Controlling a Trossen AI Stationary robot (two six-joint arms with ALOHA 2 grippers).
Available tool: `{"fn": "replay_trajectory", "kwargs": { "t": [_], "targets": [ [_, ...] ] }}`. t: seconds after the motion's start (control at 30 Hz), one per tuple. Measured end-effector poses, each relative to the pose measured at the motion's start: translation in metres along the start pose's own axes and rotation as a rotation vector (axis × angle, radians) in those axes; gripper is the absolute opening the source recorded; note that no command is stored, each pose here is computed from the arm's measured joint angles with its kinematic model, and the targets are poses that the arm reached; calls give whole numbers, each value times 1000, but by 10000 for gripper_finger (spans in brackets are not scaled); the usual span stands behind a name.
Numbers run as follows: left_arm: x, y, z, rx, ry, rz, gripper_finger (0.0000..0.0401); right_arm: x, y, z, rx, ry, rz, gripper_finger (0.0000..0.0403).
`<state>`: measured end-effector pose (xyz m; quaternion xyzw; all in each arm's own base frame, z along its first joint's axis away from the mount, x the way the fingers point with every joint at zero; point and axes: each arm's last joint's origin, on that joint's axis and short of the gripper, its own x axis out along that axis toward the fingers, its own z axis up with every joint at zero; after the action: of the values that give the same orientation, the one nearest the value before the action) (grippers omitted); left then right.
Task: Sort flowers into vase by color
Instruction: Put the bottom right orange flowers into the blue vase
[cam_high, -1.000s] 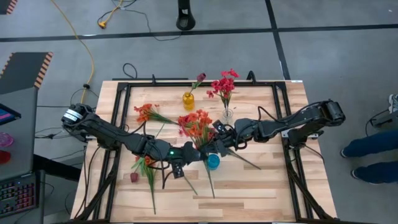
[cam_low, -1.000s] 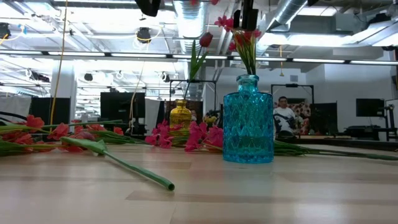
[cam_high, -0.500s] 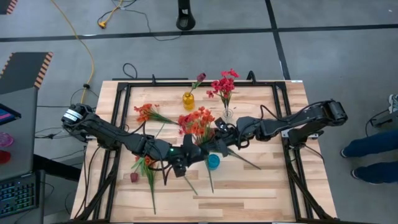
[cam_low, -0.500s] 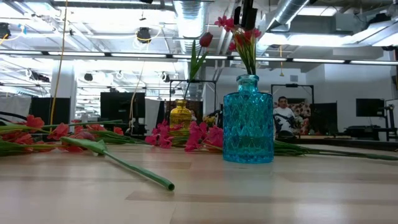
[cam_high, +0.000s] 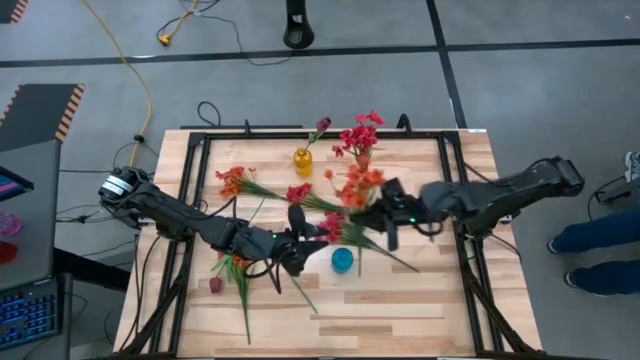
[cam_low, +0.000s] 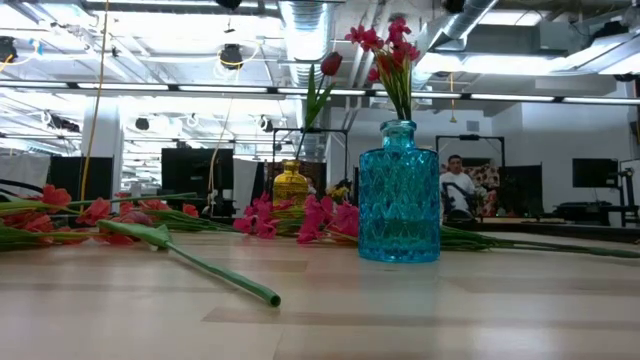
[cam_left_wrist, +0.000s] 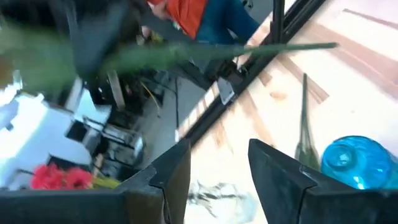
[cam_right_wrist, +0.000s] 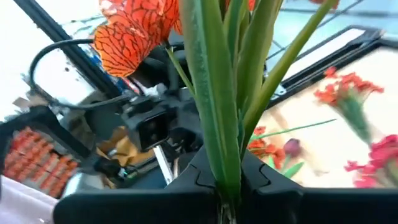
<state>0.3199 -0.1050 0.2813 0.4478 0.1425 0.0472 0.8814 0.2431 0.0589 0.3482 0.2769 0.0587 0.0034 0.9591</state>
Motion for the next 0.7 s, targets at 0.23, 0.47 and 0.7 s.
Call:
{"fn": "replay_trajectory", "kwargs": {
  "t": [0.23, 0.47, 0.7],
  "targets": [
    [0, -4, -4, -136, 33, -36, 140, -39, 13, -13, -134, -47, -131, 40],
    [0, -5, -5, -212, 49, -46, 139, -38, 8, -55, -157, -106, -120, 40],
    [0, -6, -6, -248, 55, -57, 139, -37, 12, -66, -313, -222, -35, 40]
  ]
}}
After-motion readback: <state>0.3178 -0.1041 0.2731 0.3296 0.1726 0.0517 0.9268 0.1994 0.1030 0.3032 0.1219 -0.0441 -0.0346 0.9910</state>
